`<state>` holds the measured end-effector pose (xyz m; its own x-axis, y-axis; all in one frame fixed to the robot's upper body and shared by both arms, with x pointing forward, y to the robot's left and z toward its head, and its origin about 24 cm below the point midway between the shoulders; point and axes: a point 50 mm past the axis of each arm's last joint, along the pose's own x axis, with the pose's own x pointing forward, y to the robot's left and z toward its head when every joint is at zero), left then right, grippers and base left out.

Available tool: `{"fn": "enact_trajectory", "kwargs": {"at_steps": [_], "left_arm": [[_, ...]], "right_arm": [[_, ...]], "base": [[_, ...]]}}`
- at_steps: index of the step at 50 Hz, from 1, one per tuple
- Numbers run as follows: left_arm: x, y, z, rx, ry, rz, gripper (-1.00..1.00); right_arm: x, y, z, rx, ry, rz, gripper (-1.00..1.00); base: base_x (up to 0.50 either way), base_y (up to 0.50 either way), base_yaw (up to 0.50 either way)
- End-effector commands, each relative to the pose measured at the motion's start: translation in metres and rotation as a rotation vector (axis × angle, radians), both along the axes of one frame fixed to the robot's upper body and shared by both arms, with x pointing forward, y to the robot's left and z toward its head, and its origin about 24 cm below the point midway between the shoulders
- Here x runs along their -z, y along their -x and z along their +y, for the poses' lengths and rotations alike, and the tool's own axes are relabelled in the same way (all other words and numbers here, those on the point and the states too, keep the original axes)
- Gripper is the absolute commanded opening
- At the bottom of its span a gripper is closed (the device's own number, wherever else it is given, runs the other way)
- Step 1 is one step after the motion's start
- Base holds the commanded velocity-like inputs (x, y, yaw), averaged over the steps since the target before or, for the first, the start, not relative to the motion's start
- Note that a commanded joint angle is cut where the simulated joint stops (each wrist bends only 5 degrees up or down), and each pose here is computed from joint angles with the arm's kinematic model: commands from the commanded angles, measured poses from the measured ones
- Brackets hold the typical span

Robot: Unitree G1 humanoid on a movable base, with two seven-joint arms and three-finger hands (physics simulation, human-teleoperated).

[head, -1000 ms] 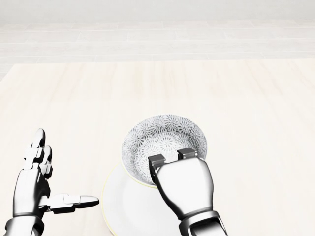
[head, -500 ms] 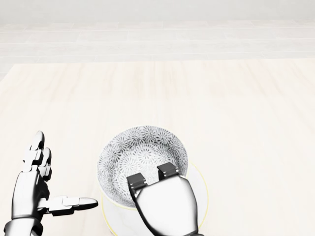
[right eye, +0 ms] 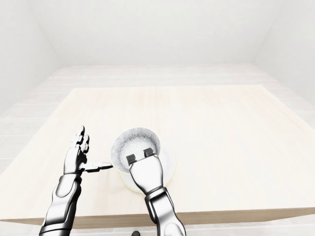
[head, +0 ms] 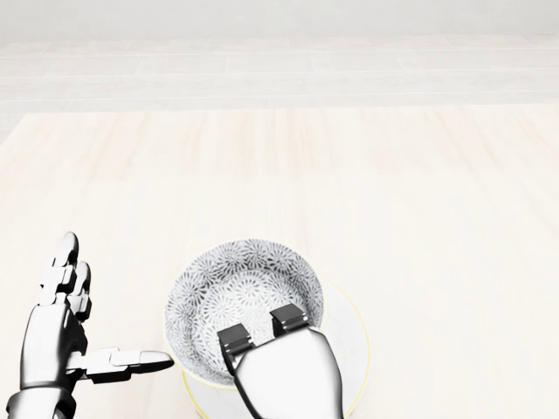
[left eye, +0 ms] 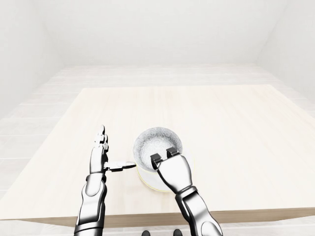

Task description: Put the bowl on the plate.

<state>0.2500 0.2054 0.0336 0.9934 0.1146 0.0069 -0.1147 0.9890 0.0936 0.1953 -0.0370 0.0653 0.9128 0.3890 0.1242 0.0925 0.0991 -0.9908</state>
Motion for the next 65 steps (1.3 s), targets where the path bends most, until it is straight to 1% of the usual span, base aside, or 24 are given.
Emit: {"fn": "enact_trajectory", "kwargs": {"at_steps": [1,4,25,44,49,53,65], "left_arm": [[0.0,0.0,0.0,0.0,-0.001,-0.001,1.0],[-0.001,0.0,0.0,0.001,-0.002,-0.004,1.0],[-0.007,-0.002,0.0,0.004,-0.007,-0.028,1.0],[-0.003,-0.003,-0.001,0.002,-0.005,-0.011,1.0],[-0.002,-0.001,-0.001,0.003,-0.004,-0.008,1.0],[-0.001,-0.001,0.0,0.002,-0.003,-0.003,1.0],[0.001,0.0,0.0,0.002,-0.003,0.005,1.0]], "right_arm": [[0.005,0.0,-0.001,0.003,-0.006,-0.019,-0.67],[0.007,-0.004,-0.002,0.012,-0.012,-0.013,-0.67],[0.012,-0.009,-0.01,0.042,-0.007,0.0,-0.68],[0.023,-0.003,-0.013,0.049,-0.009,0.024,-0.68],[0.027,-0.003,-0.014,0.051,-0.013,0.032,-0.66],[0.031,0.001,-0.016,0.054,-0.014,0.046,-0.63],[0.035,0.002,-0.018,0.062,-0.025,0.056,-0.63]], "base": [[0.0,0.0,0.0],[0.0,0.0,0.0],[0.0,0.0,0.0],[0.0,0.0,0.0],[0.0,0.0,0.0],[0.0,0.0,0.0],[0.0,0.0,0.0]]}}
